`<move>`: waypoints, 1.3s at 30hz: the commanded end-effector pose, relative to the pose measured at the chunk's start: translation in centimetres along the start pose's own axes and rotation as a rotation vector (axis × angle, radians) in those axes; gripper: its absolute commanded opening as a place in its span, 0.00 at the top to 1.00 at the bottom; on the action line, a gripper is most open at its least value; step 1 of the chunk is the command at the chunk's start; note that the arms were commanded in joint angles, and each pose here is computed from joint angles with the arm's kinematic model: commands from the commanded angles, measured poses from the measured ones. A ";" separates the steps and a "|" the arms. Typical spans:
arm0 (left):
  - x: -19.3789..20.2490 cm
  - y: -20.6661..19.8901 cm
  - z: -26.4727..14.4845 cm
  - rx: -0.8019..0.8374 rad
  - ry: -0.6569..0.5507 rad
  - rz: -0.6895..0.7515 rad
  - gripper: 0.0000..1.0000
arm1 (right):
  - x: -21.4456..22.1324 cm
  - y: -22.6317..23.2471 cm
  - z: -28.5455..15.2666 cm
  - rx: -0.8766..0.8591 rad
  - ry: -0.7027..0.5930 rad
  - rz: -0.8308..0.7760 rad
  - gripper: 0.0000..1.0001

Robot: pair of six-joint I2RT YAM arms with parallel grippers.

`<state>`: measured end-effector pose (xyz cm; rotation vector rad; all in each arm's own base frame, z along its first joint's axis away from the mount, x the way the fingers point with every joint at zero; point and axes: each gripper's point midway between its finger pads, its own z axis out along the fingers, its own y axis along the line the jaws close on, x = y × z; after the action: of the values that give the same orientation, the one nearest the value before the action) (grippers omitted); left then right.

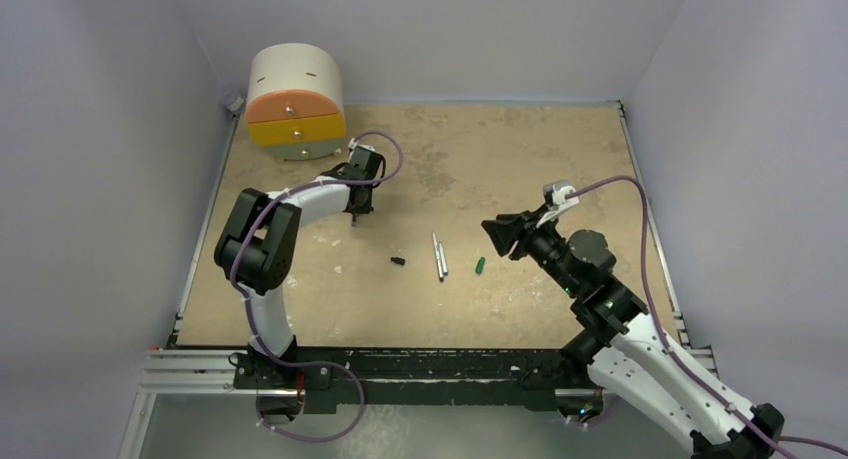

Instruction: Insert the pens into the pen caps

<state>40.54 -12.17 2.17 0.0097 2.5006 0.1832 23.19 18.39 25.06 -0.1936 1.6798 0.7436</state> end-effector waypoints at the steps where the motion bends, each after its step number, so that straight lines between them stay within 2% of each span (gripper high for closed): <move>1: 0.8 0.3 0.4 -0.002 0.033 0.020 0.75 | 0.5 -0.2 1.2 0.006 0.004 -0.001 0.56; 5: 1.0 0.3 0.1 0.004 0.032 0.019 0.68 | 2.3 -0.3 2.3 -0.005 0.073 -0.034 0.50; 8: 0.5 0.2 -0.5 0.015 0.015 0.010 0.67 | 3.8 -0.5 3.4 0.002 0.146 -0.043 0.48; 10: -0.3 0.1 -1.1 0.027 -0.010 -0.005 0.67 | 4.7 -0.8 4.4 0.016 0.195 -0.044 0.49; 14: -1.8 -0.2 -2.9 0.051 -0.060 -0.017 0.67 | 6.7 -2.4 6.7 0.088 0.291 -0.084 0.55; 19: -4.3 -0.4 -5.7 0.084 -0.149 -0.054 0.67 | 11.0 -4.0 9.0 0.168 0.465 -0.070 0.55; 28: -7.6 -2.5 -12.2 0.184 -0.305 -0.051 0.68 | 15.5 -3.7 10.7 0.202 0.582 -0.045 0.53; 34: -7.3 -3.1 -13.3 0.199 -0.326 -0.049 0.68 | 18.6 -2.6 11.1 0.219 0.649 -0.034 0.52; 39: -7.2 -3.6 -14.5 0.215 -0.353 -0.057 0.68 | 19.1 -2.9 10.5 0.239 0.639 -0.001 0.53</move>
<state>38.17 -17.52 15.10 0.0889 2.2290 -0.0642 27.37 27.26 4.13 -0.3795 2.4026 0.4875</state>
